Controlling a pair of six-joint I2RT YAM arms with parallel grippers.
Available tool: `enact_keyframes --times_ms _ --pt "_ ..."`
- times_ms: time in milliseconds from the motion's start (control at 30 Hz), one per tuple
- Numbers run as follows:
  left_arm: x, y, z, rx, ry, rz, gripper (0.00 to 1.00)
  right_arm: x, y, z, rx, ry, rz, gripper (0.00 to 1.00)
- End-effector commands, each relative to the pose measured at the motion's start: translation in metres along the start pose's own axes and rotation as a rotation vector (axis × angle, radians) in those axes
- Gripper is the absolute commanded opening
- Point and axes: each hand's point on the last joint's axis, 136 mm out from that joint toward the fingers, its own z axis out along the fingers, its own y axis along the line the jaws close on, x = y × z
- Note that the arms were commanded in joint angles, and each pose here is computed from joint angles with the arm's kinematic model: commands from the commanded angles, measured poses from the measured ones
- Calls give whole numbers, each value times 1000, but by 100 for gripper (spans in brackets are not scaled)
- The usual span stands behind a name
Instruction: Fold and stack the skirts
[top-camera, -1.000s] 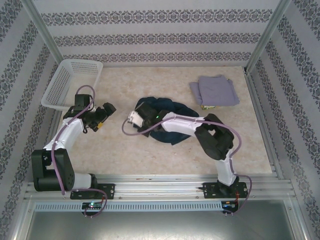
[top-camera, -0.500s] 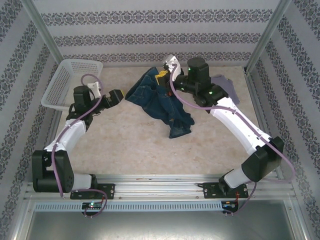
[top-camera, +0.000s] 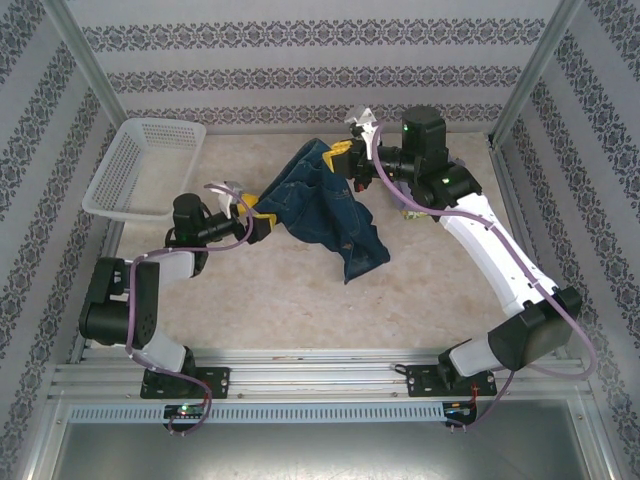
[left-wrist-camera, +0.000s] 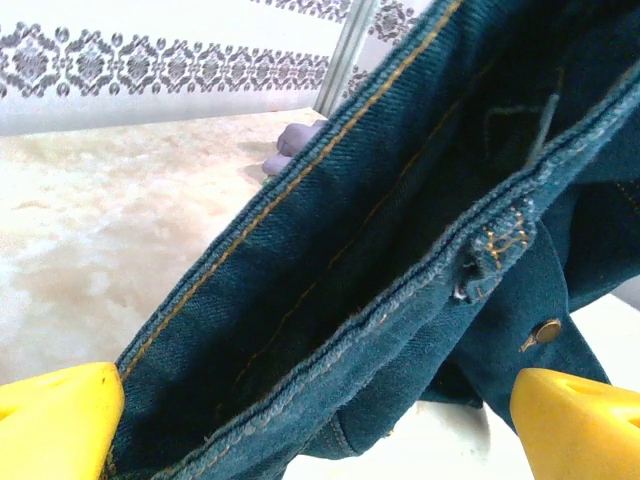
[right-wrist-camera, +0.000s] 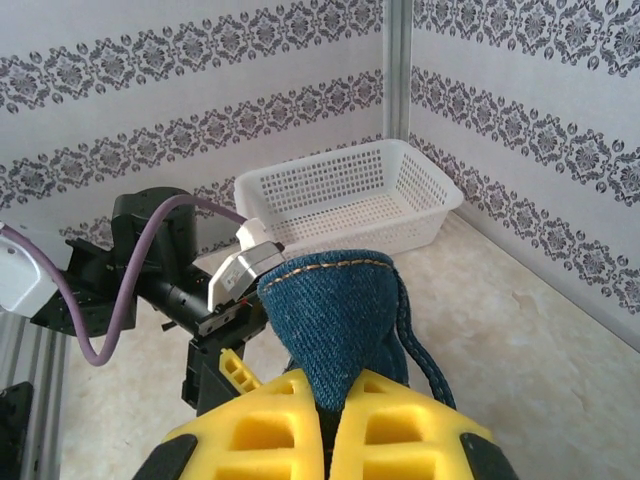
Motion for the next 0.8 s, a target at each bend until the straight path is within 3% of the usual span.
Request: enact_keyframes --times_ms 0,67,233,367,467,533,600,633,767 --pt "-5 -21 -5 70 -13 155 99 -24 9 -11 -25 -79 -64 0" --pt "9 -21 -6 66 37 152 96 -23 10 -11 -33 -78 -60 0" --pt "4 -6 5 19 27 173 85 -23 14 -10 -63 -93 -60 0" --pt "-1 -17 32 89 29 225 63 -24 12 -8 -64 -99 -48 0" --pt "-10 -24 36 121 -33 219 37 -21 8 -8 -42 -105 -42 0" --pt "-16 -32 37 166 -71 202 26 -20 7 -8 -39 -106 -35 0" --pt "-14 -39 42 215 -64 185 15 -18 6 -7 -34 -105 -32 0" --pt "-10 -40 42 219 -53 185 4 -18 5 -8 -28 -104 -33 0" --pt "-21 -30 25 159 -97 202 0 -18 -10 -17 62 -105 -26 0"
